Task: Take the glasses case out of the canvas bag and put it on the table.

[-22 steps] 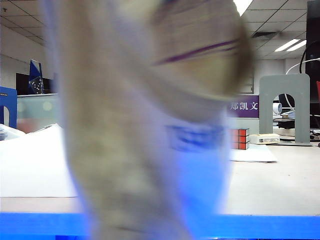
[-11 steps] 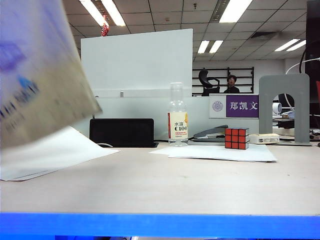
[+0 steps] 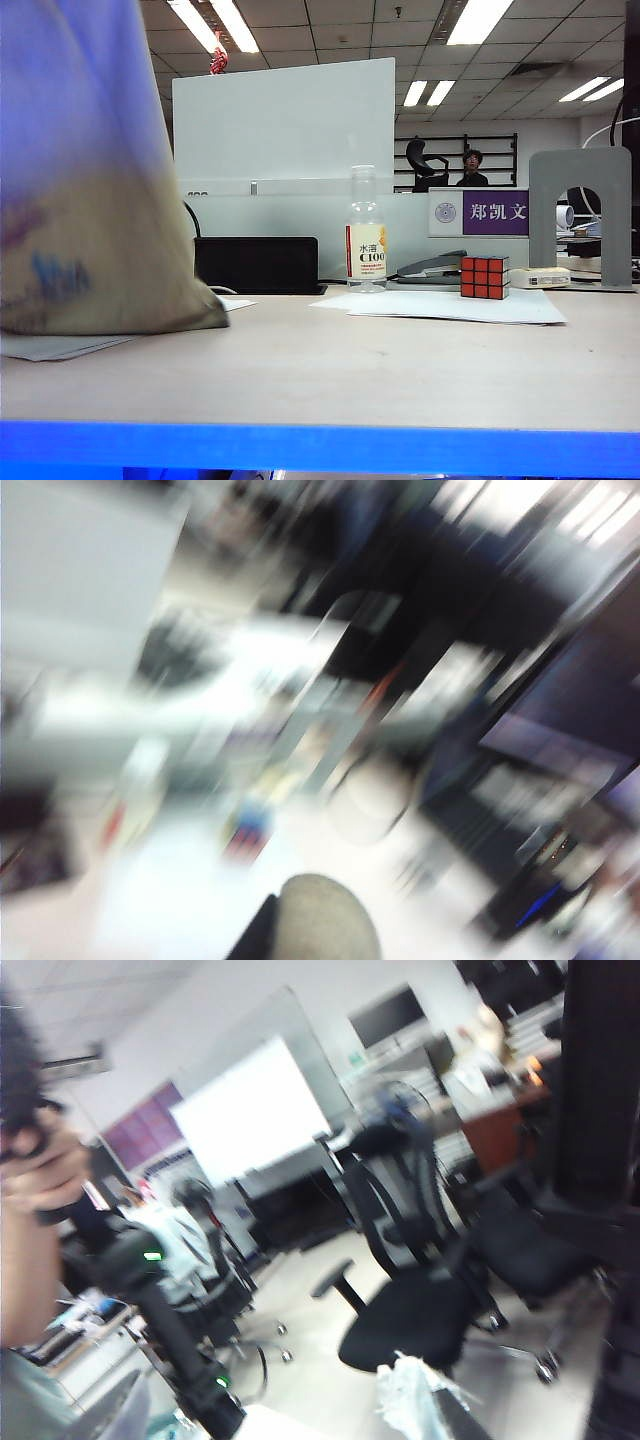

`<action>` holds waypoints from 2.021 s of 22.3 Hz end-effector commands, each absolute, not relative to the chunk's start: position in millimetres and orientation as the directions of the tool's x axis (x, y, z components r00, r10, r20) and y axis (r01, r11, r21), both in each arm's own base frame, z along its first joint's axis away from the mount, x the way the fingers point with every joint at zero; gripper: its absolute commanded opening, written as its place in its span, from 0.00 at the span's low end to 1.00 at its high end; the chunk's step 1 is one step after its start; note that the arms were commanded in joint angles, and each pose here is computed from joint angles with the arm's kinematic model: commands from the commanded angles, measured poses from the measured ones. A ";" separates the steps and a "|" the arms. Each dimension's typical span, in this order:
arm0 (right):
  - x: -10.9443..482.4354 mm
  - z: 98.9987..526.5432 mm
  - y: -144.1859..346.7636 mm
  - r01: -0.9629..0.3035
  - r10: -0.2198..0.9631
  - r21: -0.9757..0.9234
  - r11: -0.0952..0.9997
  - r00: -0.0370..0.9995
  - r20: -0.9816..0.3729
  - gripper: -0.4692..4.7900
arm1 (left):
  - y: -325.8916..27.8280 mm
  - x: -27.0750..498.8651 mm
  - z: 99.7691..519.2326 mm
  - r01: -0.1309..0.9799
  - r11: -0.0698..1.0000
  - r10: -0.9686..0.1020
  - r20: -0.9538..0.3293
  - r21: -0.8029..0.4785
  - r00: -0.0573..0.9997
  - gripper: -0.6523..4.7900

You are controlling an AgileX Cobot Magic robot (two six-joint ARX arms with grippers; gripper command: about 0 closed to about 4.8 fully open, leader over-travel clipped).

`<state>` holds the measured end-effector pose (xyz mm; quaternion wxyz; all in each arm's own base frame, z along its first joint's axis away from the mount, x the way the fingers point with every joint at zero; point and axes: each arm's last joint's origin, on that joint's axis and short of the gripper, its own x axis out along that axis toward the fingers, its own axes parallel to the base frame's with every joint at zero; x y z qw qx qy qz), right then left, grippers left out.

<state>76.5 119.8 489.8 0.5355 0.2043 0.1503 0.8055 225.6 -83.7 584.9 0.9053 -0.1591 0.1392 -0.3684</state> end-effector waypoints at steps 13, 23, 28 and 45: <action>24.4 468.7 53.0 -0.941 0.998 0.338 -0.019 0.005 0.069 0.74 | -178.5 280.3 542.2 0.698 0.588 -0.808 -0.257 -0.408 0.530 0.12; 53.1 371.3 58.6 -0.783 0.725 0.157 0.602 0.454 -0.518 0.71 | -280.7 166.2 524.1 0.822 0.447 -0.848 -0.459 -0.353 0.264 0.22; 65.0 334.7 67.9 -0.745 0.668 0.159 0.648 0.454 -0.590 0.70 | -282.7 159.8 522.9 0.826 0.482 -0.820 -0.482 -0.291 0.309 0.22; 3.3 362.0 -1.0 -0.476 0.476 0.061 0.877 0.849 -0.231 0.64 | -314.4 271.6 384.3 0.663 0.738 -0.306 -0.815 0.122 0.491 0.22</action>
